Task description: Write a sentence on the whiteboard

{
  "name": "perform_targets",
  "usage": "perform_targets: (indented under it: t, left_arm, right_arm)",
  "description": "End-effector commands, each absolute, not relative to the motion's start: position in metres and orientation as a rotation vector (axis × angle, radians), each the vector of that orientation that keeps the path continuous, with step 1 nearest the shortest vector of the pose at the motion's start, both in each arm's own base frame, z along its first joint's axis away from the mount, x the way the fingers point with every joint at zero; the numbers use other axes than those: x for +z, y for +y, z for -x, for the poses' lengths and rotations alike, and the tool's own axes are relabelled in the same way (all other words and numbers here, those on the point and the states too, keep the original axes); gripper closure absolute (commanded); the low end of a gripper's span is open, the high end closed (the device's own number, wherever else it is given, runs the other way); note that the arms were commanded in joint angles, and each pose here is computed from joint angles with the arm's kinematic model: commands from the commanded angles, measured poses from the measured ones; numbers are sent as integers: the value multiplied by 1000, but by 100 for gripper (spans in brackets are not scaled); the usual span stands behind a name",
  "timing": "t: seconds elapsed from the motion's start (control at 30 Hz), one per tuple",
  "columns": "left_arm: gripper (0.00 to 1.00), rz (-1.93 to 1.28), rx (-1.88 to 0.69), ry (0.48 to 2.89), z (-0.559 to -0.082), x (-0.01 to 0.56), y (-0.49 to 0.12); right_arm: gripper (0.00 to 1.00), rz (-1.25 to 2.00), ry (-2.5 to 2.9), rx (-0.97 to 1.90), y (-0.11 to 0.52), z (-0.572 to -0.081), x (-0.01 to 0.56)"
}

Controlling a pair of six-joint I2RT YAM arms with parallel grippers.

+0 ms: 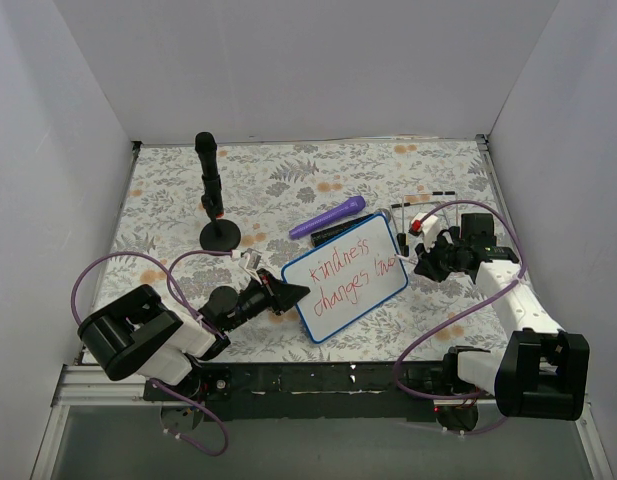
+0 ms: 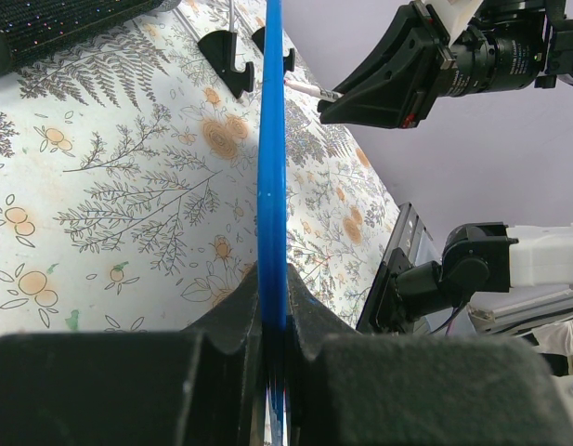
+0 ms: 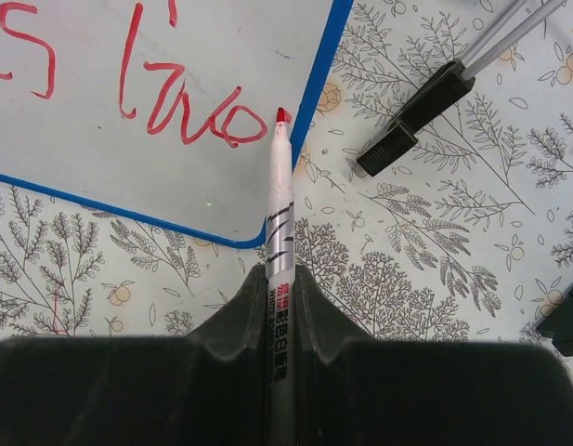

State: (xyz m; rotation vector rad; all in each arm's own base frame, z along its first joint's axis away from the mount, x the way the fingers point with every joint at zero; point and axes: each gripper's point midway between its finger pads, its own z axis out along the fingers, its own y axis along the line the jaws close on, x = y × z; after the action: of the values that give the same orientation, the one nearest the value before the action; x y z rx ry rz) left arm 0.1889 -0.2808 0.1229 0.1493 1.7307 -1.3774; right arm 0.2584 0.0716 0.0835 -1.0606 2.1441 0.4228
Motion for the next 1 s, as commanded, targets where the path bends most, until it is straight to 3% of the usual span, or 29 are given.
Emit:
perform_targets:
  t: [0.0, 0.97]
  left_arm:
    - [100, -211, -1391, 1704, -183, 126, -282]
    - [100, -200, -1383, 1703, -183, 126, -279]
  right_arm:
    - [99, 1079, 2067, 436, 78, -271, 102]
    - [99, 1097, 2198, 396, 59, -250, 73]
